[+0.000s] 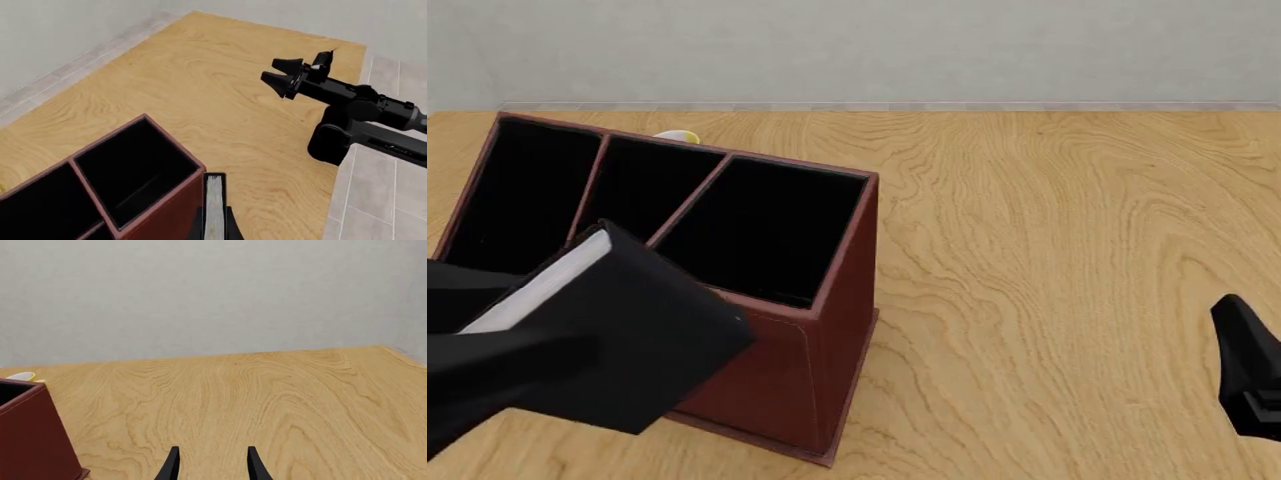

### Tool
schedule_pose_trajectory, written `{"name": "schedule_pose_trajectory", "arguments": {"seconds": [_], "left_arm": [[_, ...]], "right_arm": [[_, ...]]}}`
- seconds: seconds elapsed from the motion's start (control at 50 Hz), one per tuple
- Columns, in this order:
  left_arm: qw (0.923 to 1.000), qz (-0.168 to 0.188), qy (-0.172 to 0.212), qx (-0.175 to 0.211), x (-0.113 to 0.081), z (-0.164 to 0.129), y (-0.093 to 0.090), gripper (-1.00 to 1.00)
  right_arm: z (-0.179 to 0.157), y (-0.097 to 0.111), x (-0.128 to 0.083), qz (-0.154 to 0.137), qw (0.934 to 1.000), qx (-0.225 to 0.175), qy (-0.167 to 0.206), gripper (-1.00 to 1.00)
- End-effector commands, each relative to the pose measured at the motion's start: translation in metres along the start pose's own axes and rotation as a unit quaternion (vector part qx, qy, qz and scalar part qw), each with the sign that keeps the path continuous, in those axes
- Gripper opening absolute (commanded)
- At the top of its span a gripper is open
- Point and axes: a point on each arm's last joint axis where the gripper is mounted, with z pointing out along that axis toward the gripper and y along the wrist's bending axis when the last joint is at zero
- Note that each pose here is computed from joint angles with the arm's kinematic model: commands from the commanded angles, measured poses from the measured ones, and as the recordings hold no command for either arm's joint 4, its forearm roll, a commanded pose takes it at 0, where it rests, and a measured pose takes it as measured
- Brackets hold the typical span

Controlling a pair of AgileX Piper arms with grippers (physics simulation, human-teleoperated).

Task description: Pick up the book and place it in the left compartment of the caddy.

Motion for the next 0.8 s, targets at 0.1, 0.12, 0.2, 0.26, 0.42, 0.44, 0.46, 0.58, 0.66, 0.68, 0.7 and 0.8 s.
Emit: {"name": "schedule_pose_trajectory", "arguments": {"seconds": [0.1,0.12,0.2,0.26,0.42,0.44,0.46,0.58,0.66,0.68,0.7,0.8], "left_arm": [[0.9983,0.031,-0.047,-0.015,-0.032,-0.027,0.003,-1.0],[0.9981,0.033,-0.05,-0.017,-0.034,-0.029,0.003,-1.0],[0.9976,0.034,-0.057,-0.021,-0.039,-0.034,0.003,-1.0],[0.9976,0.032,-0.058,-0.022,-0.04,-0.035,0.003,-1.0],[0.9964,0.04,-0.068,-0.032,-0.048,-0.043,0.004,-1.0],[0.9961,0.042,-0.07,-0.033,-0.05,-0.045,0.004,-1.0],[0.9956,0.044,-0.074,-0.037,-0.052,-0.048,0.005,-1.0],[0.9934,0.052,-0.087,-0.054,-0.059,-0.059,0.006,-1.0],[0.9916,0.058,-0.093,-0.068,-0.063,-0.066,0.006,-1.0],[0.9907,0.061,-0.096,-0.075,-0.064,-0.069,0.006,-1.0],[0.9904,0.06,-0.098,-0.077,-0.065,-0.071,0.006,-1.0],[0.9857,0.072,-0.106,-0.109,-0.07,-0.083,0.006,-1.0]], "right_arm": [[0.0,0.0,0.0,0.002,1.0,0.001,0.0,1.0],[0.0,0.0,0.0,0.003,1.0,0.001,0.0,1.0],[0.0,0.0,0.0,0.003,1.0,0.002,0.0,1.0],[0.0,0.0,0.0,0.004,1.0,0.002,0.0,1.0],[0.001,0.0,0.0,0.004,1.0,0.003,0.0,1.0],[0.001,0.0,0.0,0.004,1.0,0.003,0.0,1.0],[0.0,0.0,0.0,0.004,1.0,0.003,0.0,1.0],[0.0,0.0,0.0,0.005,1.0,0.003,0.0,1.0],[0.0,0.0,0.0,0.005,1.0,0.003,0.0,1.0],[0.0,0.0,0.0,0.005,1.0,0.003,0.0,1.0],[0.0,0.0,0.0,0.005,1.0,0.003,0.0,1.0],[0.0,0.0,0.0,0.006,1.0,0.004,0.0,1.0]]}}
